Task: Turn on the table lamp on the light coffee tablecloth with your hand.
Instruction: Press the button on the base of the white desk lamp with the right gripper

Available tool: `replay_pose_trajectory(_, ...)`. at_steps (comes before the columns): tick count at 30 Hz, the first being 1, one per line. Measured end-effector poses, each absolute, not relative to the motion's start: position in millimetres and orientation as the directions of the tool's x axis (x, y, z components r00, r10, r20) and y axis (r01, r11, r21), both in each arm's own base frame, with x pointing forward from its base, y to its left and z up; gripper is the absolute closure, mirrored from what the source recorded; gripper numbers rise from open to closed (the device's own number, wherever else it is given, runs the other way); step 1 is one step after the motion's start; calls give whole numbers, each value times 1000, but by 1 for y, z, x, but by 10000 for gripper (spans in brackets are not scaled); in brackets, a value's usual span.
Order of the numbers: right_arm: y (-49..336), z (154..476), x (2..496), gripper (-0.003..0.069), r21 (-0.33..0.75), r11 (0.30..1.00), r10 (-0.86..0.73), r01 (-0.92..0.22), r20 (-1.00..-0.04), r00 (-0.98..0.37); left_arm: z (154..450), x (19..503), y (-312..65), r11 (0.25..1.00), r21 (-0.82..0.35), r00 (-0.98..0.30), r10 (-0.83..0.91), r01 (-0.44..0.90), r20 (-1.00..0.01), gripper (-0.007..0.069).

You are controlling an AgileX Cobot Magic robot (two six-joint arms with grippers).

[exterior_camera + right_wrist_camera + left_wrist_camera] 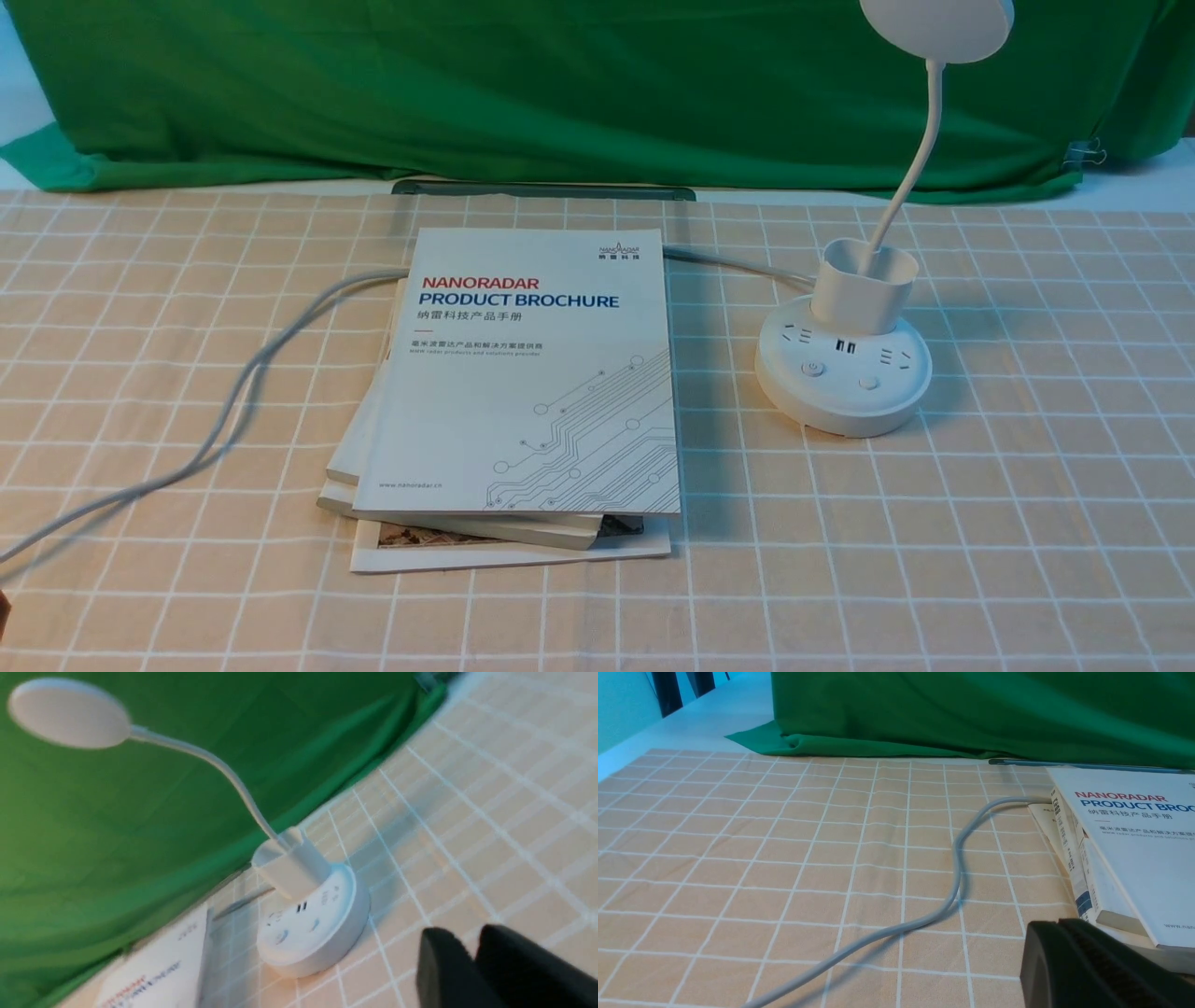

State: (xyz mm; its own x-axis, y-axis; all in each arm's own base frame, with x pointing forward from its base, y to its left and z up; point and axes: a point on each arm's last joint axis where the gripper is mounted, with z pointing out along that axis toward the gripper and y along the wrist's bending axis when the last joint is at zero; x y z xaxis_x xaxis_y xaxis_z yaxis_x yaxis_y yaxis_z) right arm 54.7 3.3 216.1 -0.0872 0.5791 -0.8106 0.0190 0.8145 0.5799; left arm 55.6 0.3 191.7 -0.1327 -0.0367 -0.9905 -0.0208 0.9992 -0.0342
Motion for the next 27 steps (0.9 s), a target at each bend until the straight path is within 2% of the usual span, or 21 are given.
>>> replay_pose_trajectory(2,4,246,56,613,432,902,430,0,-897,-101,192,56,0,999,-32,-133,-34,-20,-991,604)
replay_pose_trajectory(4,5,266,61,629,290,957,286,-12,-949,-135,192,56,0,999,-32,-133,-34,-20,-991,604)
replay_pose_trajectory(7,6,303,78,631,90,995,77,-47,-972,-220,192,56,0,999,-32,-133,-34,-20,-991,604)
replay_pose_trajectory(10,8,328,107,631,-50,992,-91,-117,-921,-380,192,56,0,999,-31,-133,-33,-20,-991,604)
replay_pose_trajectory(12,10,331,128,631,-76,982,-154,-173,-852,-500,192,56,0,999,-31,-133,-33,-20,-991,604)
replay_pose_trajectory(15,18,331,167,631,-36,964,-201,-264,-749,-631,192,56,0,999,-30,-133,-33,-20,-991,604)
replay_pose_trajectory(22,38,294,237,631,21,942,-248,-334,-626,-739,192,56,0,999,-28,-133,-31,-20,-991,604)
replay_pose_trajectory(27,55,276,277,631,26,931,-276,-365,-605,-747,192,56,0,999,-28,-133,-31,-20,-991,604)
